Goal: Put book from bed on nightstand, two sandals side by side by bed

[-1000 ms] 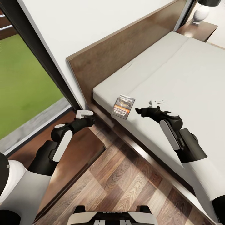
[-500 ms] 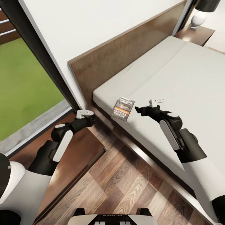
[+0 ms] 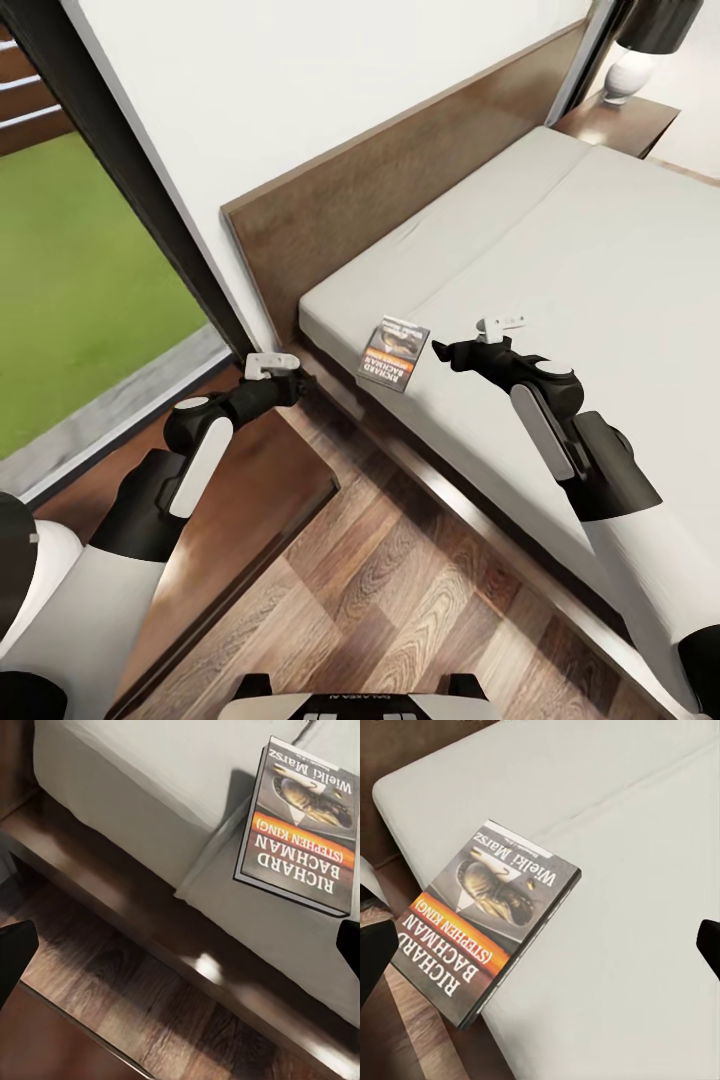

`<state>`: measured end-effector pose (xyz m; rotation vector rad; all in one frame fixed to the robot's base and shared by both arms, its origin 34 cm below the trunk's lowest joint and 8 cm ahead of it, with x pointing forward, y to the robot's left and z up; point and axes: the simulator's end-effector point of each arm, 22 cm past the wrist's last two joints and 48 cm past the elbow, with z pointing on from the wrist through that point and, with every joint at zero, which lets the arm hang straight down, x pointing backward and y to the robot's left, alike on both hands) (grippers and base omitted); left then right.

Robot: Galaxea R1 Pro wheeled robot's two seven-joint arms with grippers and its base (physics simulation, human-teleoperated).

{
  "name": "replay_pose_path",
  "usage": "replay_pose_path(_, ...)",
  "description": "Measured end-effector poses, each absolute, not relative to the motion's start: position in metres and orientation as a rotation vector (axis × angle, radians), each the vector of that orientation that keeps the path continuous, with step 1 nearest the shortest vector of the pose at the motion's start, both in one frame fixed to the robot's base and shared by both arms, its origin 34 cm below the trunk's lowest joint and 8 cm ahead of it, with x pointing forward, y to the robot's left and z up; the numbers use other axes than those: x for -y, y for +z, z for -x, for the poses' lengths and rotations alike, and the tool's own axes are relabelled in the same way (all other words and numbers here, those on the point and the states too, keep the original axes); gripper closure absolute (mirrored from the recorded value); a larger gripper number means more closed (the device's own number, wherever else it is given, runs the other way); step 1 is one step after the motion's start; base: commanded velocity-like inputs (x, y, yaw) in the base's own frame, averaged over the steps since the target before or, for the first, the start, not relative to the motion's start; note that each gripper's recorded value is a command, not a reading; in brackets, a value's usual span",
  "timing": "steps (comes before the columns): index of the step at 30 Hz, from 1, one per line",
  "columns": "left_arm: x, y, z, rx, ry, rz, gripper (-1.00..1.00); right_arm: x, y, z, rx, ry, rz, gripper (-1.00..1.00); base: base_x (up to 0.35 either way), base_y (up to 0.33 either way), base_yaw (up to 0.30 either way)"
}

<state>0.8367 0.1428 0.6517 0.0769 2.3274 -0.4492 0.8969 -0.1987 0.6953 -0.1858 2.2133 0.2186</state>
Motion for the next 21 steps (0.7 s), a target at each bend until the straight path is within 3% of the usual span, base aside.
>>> replay_pose_path(21,-0.133,0.621,-0.829,-2.344,-0.525,-0.088,-1.0,0.186,0.668,-0.889,-2.22,0.225,0.23,-1.0,0.0,0.0,0.0)
